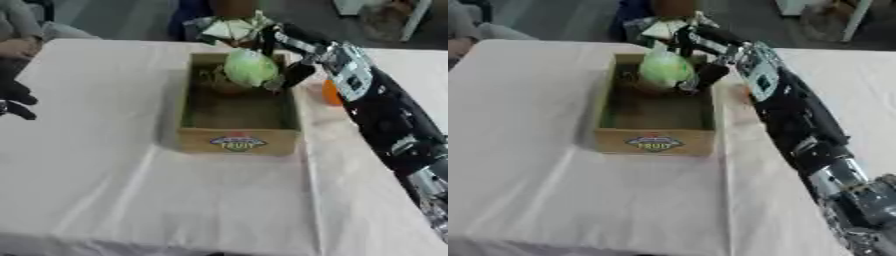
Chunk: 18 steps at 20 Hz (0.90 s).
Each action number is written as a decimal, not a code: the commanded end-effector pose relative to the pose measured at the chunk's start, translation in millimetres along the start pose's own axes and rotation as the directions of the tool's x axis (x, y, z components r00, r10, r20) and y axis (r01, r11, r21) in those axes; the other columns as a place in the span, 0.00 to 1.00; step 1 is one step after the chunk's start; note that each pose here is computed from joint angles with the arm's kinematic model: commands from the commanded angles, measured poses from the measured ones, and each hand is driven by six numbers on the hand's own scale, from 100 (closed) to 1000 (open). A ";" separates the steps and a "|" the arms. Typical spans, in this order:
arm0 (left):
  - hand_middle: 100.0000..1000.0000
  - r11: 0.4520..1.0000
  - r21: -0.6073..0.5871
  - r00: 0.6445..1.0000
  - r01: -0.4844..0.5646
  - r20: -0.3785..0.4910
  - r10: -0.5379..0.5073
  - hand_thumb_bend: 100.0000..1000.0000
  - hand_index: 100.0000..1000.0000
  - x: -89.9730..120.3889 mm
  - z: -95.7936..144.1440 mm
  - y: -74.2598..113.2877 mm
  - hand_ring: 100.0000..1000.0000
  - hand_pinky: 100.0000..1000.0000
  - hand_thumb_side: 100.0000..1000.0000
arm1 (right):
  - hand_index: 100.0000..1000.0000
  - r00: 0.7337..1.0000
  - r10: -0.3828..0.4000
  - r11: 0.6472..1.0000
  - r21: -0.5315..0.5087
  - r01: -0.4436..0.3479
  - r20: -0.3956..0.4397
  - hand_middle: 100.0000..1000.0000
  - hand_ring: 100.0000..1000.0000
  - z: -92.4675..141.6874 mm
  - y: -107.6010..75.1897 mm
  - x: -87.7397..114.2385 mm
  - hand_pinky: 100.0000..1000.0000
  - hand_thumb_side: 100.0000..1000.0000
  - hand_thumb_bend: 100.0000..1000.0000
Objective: Pick up objects on the table and place them in the box.
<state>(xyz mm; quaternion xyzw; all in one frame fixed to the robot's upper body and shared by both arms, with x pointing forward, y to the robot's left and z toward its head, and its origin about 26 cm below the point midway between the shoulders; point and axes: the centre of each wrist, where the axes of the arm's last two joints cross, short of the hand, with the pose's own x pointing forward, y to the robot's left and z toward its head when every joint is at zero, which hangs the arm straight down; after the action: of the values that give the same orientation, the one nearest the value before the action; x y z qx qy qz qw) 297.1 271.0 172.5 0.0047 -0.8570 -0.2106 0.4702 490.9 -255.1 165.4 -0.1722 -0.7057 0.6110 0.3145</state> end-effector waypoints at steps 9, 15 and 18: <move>0.51 1.000 -0.012 1.000 0.004 0.024 -0.004 0.00 0.73 7.0 -2.5 2.0 0.56 0.47 0.75 | 0.89 0.986 0.163 0.986 -0.048 -0.162 0.026 0.87 0.85 0.7 -20.6 1.4 0.79 0.60 0.52; 0.51 1.000 0.001 1.000 0.018 0.003 -0.018 0.00 0.73 3.4 1.4 5.1 0.55 0.47 0.76 | 0.88 0.982 0.188 0.967 -0.171 -0.190 -0.028 0.86 0.83 32.6 -60.7 -9.6 0.78 0.53 0.47; 0.51 1.000 0.003 1.000 0.025 -0.002 -0.025 0.00 0.73 2.7 2.5 6.0 0.55 0.47 0.76 | 0.88 0.978 0.159 0.965 -0.188 -0.182 -0.132 0.85 0.82 57.0 -66.7 -24.7 0.77 0.50 0.46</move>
<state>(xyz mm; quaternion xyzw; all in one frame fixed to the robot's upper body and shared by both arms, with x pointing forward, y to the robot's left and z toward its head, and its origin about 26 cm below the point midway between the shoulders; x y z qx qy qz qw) 295.5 273.0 168.7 0.0046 -0.8530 -0.2105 0.4775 484.0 -307.3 200.2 -0.2697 -0.7248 0.5678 0.2821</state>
